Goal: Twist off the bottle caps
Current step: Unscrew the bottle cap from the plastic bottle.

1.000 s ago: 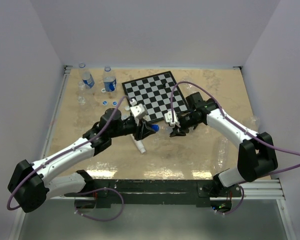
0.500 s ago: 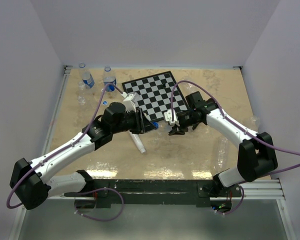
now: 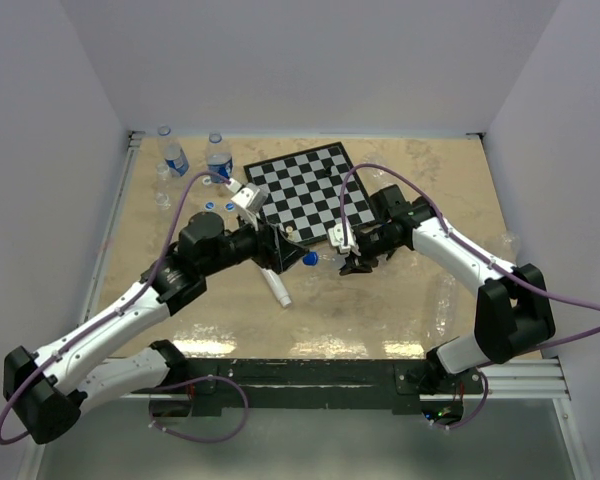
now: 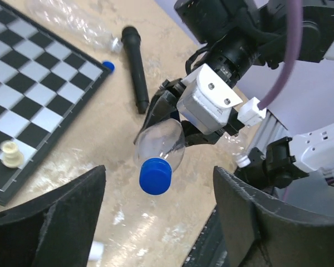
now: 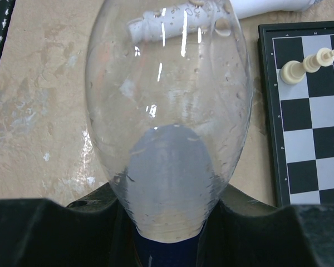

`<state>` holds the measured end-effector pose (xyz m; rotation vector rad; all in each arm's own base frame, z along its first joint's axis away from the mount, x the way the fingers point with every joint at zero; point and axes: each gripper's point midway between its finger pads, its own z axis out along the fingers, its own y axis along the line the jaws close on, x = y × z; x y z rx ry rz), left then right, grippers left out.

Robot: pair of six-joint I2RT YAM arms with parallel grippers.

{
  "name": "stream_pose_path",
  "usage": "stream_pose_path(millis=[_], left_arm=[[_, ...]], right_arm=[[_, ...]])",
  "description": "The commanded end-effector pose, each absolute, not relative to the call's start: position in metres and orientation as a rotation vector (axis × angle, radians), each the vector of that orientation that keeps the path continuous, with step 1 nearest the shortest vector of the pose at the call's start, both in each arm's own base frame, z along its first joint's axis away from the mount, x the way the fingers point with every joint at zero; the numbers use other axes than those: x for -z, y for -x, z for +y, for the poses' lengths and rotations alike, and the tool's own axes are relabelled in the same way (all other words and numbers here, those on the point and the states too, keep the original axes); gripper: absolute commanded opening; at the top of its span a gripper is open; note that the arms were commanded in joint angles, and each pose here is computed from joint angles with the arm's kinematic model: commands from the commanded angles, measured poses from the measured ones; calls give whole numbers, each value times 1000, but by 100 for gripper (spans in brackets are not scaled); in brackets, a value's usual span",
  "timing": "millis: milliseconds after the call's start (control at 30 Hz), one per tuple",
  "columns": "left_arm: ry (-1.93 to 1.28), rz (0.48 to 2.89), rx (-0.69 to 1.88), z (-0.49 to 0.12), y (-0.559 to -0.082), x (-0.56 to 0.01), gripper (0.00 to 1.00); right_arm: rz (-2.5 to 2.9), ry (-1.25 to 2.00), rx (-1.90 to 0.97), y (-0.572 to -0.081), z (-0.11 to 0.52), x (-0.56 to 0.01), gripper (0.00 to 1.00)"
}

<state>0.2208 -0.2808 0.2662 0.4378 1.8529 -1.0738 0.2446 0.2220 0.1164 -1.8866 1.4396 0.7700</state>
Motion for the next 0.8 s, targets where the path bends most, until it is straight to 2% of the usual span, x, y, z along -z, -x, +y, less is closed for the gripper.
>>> stream_pose_path(millis=[0,167,333,533,767], left_arm=[[-524,1655,898,-258,-227,-294,86],[-670,1479,730,-242,-227,-320,99],[-868,1341,609,-245,-226,-328,100],[-1108,1130,625,-268,-210,-315,97],[-1221,1039,666,-282,-200,-280,97]], right_arm=[[1400,1896,-781,-243,226,-123,5],[1401,1896,-775,-244,225,-124,5],[1393,1902,-773,-243,225,-124,6],[1395,1907,-772,-243,225,-122,6],[1398,1911,-772,-243,224,-119,7]])
